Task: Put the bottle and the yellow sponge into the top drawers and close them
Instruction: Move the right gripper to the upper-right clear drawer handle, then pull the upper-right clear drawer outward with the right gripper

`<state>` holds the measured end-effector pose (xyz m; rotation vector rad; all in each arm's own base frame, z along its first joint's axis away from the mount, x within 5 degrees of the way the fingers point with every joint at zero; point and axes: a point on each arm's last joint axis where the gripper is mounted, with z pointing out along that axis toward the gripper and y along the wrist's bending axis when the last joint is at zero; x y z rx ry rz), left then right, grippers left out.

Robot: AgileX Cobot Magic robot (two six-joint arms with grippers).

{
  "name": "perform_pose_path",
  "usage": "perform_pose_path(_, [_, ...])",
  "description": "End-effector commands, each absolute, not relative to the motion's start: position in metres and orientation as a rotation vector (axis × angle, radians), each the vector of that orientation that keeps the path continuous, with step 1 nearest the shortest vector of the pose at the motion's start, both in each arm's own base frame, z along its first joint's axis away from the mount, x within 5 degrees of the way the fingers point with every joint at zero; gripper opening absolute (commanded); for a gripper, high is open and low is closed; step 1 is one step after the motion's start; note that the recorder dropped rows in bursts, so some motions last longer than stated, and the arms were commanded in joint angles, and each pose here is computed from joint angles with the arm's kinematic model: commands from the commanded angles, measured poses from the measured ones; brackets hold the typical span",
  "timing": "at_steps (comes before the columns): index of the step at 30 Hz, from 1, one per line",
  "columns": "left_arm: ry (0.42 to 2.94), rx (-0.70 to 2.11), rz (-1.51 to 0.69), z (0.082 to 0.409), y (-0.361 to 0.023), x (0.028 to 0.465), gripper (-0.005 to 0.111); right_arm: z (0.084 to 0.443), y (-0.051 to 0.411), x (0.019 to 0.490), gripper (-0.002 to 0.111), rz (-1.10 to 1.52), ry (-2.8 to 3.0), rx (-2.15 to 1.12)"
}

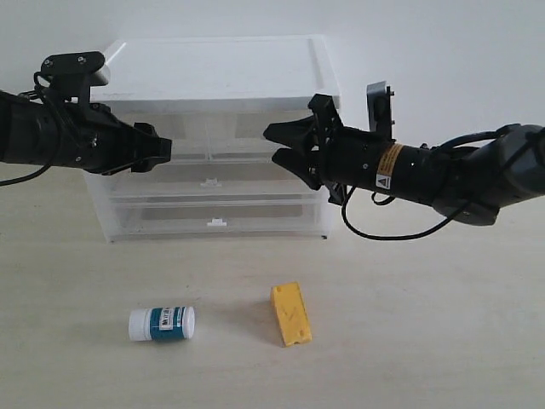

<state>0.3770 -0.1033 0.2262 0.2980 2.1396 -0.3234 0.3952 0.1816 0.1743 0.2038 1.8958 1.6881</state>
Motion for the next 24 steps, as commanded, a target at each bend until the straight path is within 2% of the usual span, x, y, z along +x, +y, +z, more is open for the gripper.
perform_pose_path(1, [2.106,0.287,-0.249,0.235,-0.099,0.384,0.059,0.175,0.181,0.399,0.041,1.663,1.869,0.201])
perform_pose_path(4, [2.106,0.287,-0.249,0.235,-0.099,0.384,0.059,0.175,0.182,0.401,0.038,1.656,1.867,0.203])
perform_pose_path(8, [2.106,0.284,-0.243,0.235,-0.099,0.384,0.059,0.178,0.184,0.406,0.028,1.654,1.859,0.163])
perform_pose_path(18, [2.105,0.286,-0.242,0.235,-0.099,0.384,0.059,0.182,0.185,0.410,0.025,1.642,1.852,0.160])
perform_pose_path(19, [2.105,0.286,-0.242,0.235,-0.099,0.384,0.059,0.182,0.185,0.410,0.021,1.640,1.851,0.158])
perform_pose_path(22, [2.105,0.286,-0.242,0.235,-0.099,0.384,0.059,0.182,0.185,0.410,0.002,1.637,1.857,0.152])
perform_pose_path(24, [2.105,0.286,-0.242,0.235,-0.099,0.384,0.059,0.182,0.186,0.410,0.000,1.640,1.853,0.139])
